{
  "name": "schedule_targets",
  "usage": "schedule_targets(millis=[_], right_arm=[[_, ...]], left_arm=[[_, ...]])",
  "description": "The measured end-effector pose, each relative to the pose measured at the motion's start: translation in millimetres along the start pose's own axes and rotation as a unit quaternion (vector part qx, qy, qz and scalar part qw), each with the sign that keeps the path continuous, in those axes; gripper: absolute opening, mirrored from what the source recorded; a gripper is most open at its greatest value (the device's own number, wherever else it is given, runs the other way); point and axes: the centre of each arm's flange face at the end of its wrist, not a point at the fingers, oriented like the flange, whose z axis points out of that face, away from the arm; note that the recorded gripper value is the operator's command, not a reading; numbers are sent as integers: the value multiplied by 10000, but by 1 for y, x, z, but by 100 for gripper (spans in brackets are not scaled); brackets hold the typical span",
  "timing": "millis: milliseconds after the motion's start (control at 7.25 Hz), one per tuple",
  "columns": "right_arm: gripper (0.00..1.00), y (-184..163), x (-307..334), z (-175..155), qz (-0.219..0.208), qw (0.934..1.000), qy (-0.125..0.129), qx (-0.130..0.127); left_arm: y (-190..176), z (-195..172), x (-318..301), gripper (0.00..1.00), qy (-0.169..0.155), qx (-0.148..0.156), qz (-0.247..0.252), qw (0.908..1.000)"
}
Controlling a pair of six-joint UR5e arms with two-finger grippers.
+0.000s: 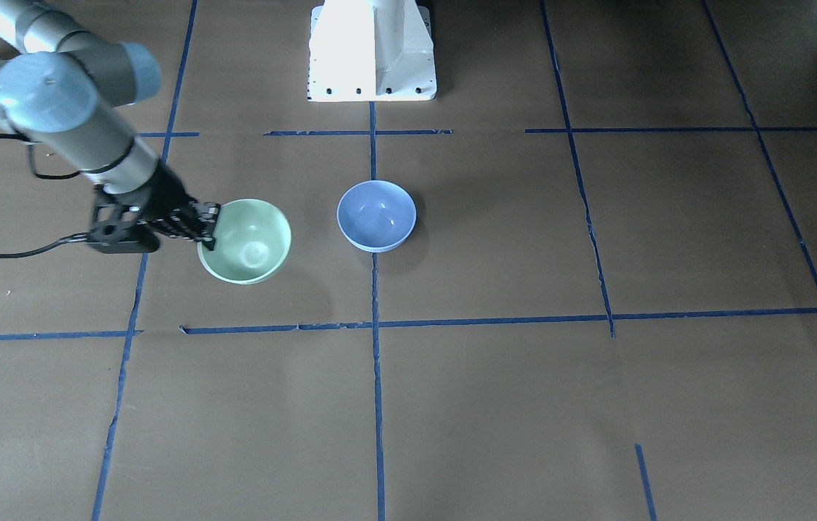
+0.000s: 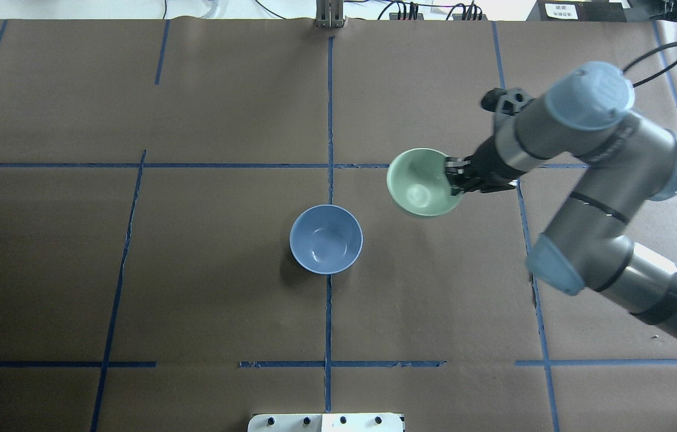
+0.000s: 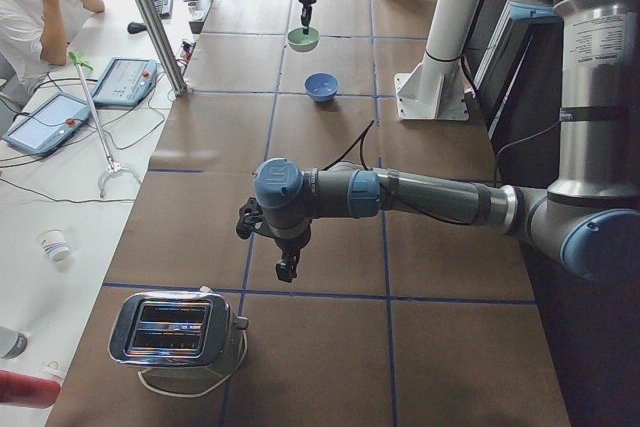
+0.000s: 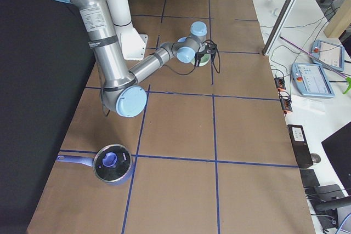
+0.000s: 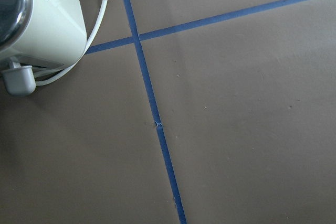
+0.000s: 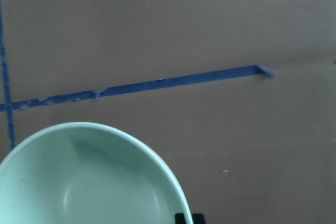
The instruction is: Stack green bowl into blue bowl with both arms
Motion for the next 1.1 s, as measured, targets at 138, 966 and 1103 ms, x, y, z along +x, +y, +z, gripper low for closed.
schedule_targets(millis=[138, 966, 1103], right_arm=[[3, 28, -65, 1, 139, 9999, 7, 13], [44, 104, -120, 61, 152, 9992, 350, 73], [99, 105, -119, 64, 150, 9992, 370, 64]], left_arm=[[-1, 1, 0, 100, 3, -4, -25, 10000], [-2, 1, -1, 100, 6, -9, -82, 10000], [-2, 1, 0, 100, 5, -3, -94, 10000]])
